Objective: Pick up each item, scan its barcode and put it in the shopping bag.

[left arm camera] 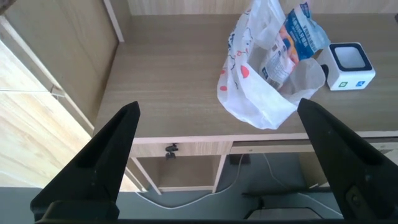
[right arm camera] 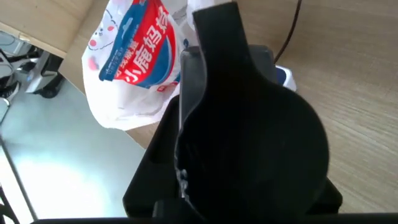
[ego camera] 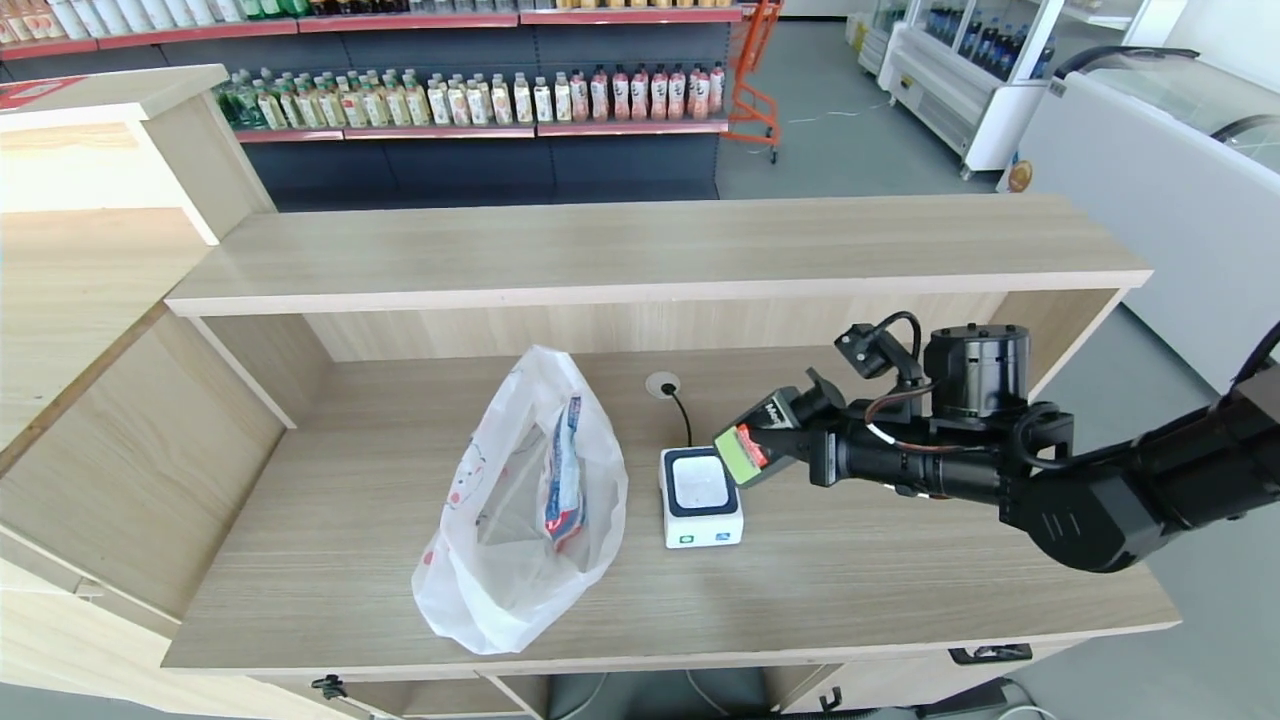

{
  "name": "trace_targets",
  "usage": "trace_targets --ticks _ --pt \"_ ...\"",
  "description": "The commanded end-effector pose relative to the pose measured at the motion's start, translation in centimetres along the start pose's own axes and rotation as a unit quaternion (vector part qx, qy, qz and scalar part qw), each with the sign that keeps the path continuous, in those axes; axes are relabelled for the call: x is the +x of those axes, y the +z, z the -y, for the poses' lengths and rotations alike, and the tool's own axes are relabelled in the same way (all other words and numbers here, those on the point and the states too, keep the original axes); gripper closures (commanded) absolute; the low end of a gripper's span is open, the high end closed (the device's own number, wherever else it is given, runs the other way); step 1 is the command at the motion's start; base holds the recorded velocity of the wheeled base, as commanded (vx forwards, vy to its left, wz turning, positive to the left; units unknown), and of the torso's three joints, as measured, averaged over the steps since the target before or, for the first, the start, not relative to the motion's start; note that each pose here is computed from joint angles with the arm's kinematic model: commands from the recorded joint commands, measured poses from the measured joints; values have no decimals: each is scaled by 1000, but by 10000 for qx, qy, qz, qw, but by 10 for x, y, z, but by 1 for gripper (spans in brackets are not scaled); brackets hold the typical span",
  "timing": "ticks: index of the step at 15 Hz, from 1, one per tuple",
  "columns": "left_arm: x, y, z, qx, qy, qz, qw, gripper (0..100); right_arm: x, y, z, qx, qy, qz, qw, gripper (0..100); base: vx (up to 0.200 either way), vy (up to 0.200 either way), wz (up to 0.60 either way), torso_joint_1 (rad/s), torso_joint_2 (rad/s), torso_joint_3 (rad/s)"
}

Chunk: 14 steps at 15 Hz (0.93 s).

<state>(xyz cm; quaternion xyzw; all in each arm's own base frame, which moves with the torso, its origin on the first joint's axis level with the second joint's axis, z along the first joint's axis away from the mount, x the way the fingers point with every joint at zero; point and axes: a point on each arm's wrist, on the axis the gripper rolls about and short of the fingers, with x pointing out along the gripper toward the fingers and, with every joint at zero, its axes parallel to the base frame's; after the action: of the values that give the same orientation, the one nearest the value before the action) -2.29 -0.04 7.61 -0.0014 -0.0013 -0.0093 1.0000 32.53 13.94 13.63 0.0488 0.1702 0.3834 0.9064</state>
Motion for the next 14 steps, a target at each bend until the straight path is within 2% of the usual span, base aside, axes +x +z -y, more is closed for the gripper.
trace_targets --ticks 1,2,6,8,11,14 --pt "0 0 0 -1 1 3 10000 0 0 2 0 6 -6 -6 10000 100 0 200 0 -12 -7 22" --pt "0 0 0 -1 1 3 10000 0 0 3 0 9 -14 -12 10000 100 0 200 0 -2 2 12" --pt "0 0 0 -9 1 3 10000 0 24 25 11 21 -89 -2 10000 100 0 0 0 0 0 0" --pt "0 0 0 -9 1 3 10000 0 33 33 14 133 -245 -249 9993 100 0 0 0 0 0 0" --pt "0 0 0 -9 1 3 10000 0 59 27 15 135 -592 -595 9964 100 0 0 0 0 0 0" --pt "0 0 0 -9 1 3 10000 0 87 15 7 -28 -775 -851 9934 100 0 0 0 0 0 0"
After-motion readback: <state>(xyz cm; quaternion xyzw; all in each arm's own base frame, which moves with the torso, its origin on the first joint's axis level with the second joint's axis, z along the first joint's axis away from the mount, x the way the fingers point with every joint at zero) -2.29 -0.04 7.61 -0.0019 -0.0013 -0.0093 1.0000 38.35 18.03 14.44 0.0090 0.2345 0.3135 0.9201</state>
